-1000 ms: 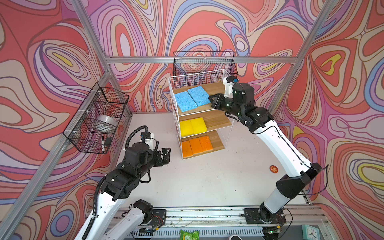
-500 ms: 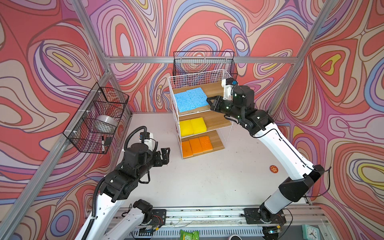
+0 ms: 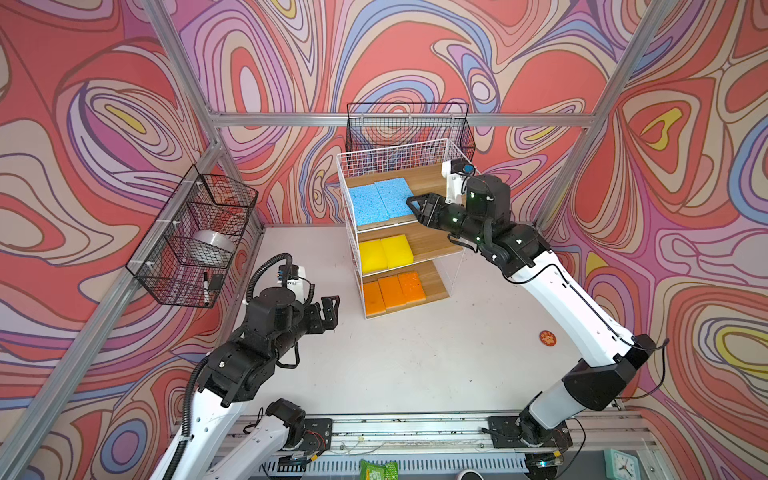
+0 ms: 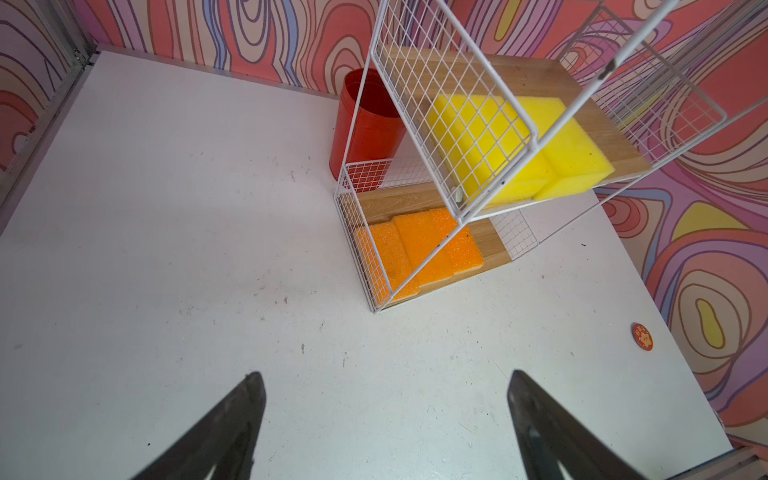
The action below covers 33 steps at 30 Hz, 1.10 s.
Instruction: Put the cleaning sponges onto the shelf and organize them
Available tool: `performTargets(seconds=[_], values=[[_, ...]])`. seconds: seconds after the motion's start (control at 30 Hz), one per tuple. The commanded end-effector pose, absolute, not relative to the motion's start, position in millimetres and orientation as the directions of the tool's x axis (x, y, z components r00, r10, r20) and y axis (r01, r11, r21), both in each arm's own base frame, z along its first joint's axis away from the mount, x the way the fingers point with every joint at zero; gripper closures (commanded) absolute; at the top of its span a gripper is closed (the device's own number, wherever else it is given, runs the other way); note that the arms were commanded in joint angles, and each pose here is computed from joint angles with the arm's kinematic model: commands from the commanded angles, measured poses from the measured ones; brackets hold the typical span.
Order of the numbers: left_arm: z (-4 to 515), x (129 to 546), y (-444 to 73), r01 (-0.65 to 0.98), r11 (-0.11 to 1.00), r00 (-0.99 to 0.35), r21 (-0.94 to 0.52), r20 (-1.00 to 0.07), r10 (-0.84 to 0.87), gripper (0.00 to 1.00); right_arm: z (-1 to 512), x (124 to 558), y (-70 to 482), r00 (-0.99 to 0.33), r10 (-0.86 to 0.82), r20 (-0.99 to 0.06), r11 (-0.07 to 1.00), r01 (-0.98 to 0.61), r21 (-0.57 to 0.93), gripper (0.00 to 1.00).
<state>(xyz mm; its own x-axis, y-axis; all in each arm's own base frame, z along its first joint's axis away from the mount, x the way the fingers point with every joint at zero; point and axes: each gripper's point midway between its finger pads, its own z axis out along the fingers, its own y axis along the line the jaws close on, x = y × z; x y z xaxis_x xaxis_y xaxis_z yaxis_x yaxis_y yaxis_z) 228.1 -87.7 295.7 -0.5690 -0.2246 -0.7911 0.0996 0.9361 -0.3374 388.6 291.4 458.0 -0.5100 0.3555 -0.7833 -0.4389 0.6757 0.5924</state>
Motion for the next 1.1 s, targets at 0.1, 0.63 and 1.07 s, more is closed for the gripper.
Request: performTargets(seconds=[0.1,0.63,1.07], values=[[294,226,-81,0.077,0.947,-0.577,-0.312,-0.789,-0.213,0.03,478,377,278,-0.446,0.36,-0.82,0.696,-0.457,0.554,0.35],[294,242,-62,-0.02,0.979,-0.594,-0.202,-0.786,-0.174,0.0,453,314,207,-0.34,0.265,-0.902,0.813,-0.424,0.399,0.23],[195,292,0,-0.381,0.902,-0.614,-0.206,-0.673,-0.413,0.0,294,315,81,-0.381,0.234,-0.895,0.972,0.096,0.213,0.01]])
